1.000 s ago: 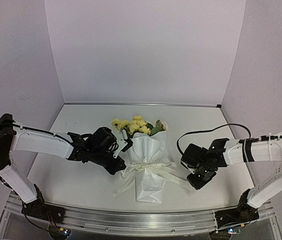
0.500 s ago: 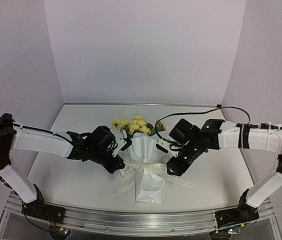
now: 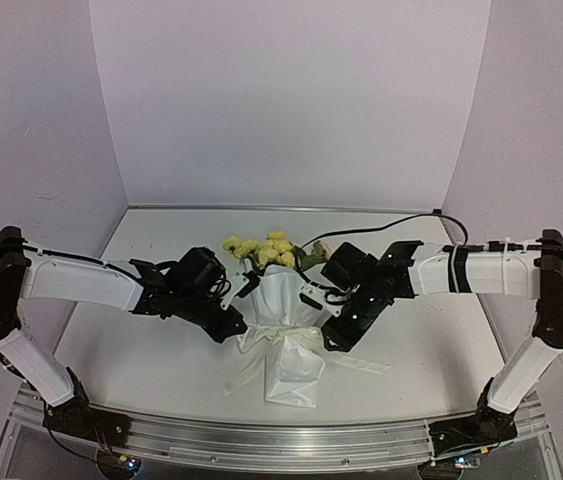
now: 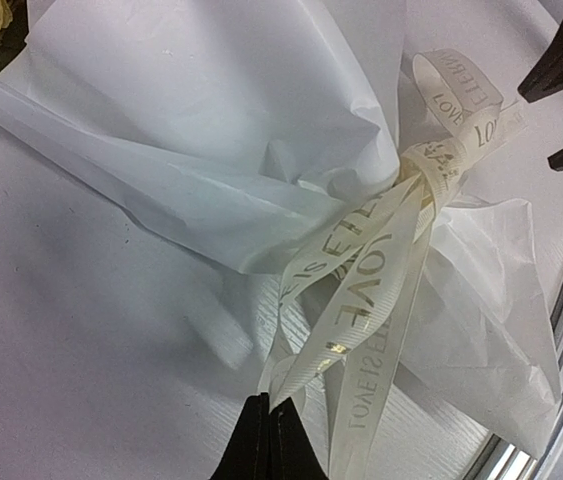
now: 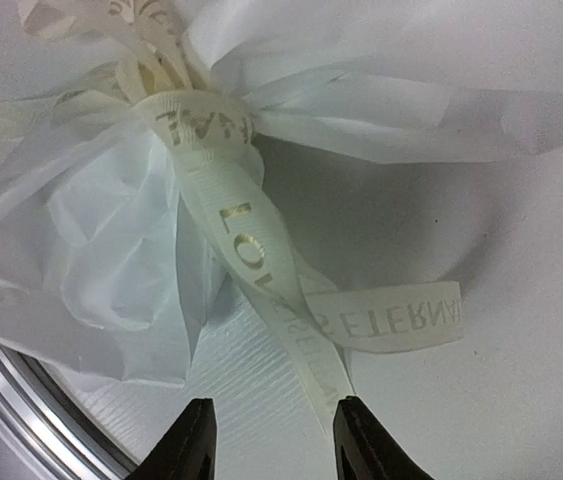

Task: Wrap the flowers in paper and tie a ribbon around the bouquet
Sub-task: Tie the half-tied ribbon around the folded bouquet.

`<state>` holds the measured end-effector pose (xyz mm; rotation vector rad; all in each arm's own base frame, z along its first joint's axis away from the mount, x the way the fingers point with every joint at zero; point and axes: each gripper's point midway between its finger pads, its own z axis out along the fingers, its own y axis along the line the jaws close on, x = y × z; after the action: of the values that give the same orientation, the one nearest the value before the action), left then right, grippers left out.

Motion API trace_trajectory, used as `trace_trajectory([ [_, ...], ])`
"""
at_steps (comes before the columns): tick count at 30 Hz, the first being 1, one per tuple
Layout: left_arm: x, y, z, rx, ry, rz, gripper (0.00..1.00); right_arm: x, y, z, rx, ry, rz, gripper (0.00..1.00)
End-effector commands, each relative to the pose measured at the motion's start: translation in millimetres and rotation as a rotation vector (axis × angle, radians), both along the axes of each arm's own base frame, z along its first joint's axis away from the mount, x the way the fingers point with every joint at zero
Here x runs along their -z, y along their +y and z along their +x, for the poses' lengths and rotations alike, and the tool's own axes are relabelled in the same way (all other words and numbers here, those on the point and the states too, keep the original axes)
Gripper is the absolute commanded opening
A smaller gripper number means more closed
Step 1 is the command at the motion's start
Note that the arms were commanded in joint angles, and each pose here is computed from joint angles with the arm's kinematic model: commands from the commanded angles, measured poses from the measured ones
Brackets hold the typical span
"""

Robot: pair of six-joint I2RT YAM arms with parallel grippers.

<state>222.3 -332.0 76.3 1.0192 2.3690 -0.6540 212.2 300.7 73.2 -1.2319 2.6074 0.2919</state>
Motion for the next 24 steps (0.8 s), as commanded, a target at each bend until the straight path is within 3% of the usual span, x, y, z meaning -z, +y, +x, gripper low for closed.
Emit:
trace_trajectory([
  [1, -22.9, -3.5, 5.5, 0.007, -0.037, -0.054, 0.00, 17.2, 7.3, 16.2, 0.061, -0.004, 0.040, 0.41],
  [17, -26.1, -3.9, 6.8, -0.002, -0.024, -0.076, 0.00, 43.1, 12.0, 31.9, 0.108, 0.002, 0.058, 0.38],
  [24, -26.6, -1.8, 8.4, -0.010, -0.022, -0.078, 0.00, 42.1, 8.5, 28.2, 0.128, 0.016, 0.066, 0.14],
])
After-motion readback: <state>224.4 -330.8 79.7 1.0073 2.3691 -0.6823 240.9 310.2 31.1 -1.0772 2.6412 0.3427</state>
